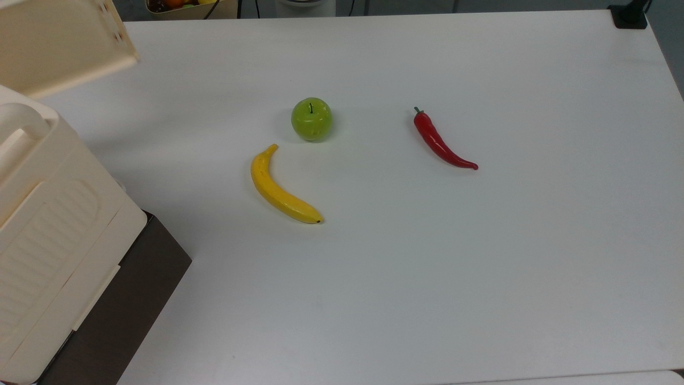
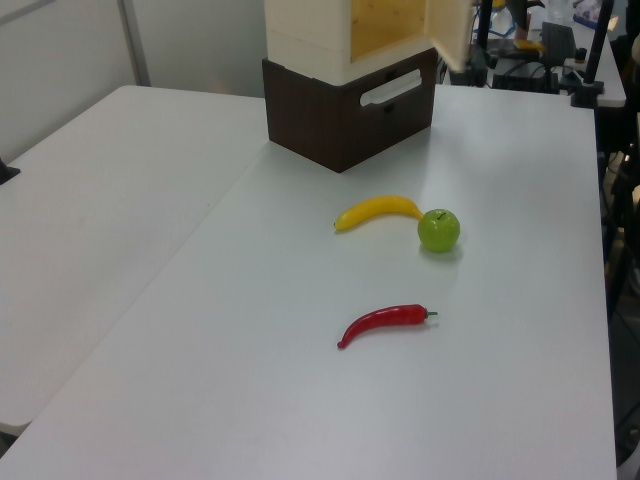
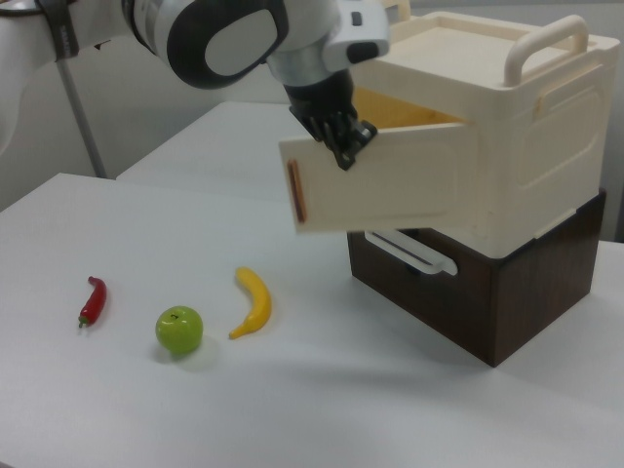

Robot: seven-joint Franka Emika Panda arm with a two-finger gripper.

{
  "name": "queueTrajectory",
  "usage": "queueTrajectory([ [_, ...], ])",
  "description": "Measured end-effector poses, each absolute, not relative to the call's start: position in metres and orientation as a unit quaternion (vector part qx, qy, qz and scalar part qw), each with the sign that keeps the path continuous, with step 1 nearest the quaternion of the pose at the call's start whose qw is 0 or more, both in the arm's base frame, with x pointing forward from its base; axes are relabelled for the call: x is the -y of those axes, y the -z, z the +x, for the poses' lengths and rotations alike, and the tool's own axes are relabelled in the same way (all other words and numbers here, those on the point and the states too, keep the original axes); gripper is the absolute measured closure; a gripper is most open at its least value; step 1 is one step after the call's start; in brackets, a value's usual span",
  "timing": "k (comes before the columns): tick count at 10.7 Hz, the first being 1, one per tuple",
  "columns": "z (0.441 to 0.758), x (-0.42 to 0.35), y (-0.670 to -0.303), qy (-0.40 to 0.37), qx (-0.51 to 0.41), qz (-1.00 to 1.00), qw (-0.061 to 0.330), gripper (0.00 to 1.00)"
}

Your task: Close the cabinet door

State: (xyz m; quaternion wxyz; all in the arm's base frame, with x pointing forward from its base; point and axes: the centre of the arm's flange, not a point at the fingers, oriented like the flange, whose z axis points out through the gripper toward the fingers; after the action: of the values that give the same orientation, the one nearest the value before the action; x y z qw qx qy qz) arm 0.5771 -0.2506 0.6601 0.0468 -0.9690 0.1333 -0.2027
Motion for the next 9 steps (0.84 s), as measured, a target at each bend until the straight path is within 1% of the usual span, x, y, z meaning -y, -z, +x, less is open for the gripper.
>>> queueTrajectory([
  [3,0.609,0.219,-0.652,0.235,-0.146,-0.96,0.054,0.99],
  [9,0.665,0.195,-0.627,0.342,-0.147,-0.927,0.037,0.99],
])
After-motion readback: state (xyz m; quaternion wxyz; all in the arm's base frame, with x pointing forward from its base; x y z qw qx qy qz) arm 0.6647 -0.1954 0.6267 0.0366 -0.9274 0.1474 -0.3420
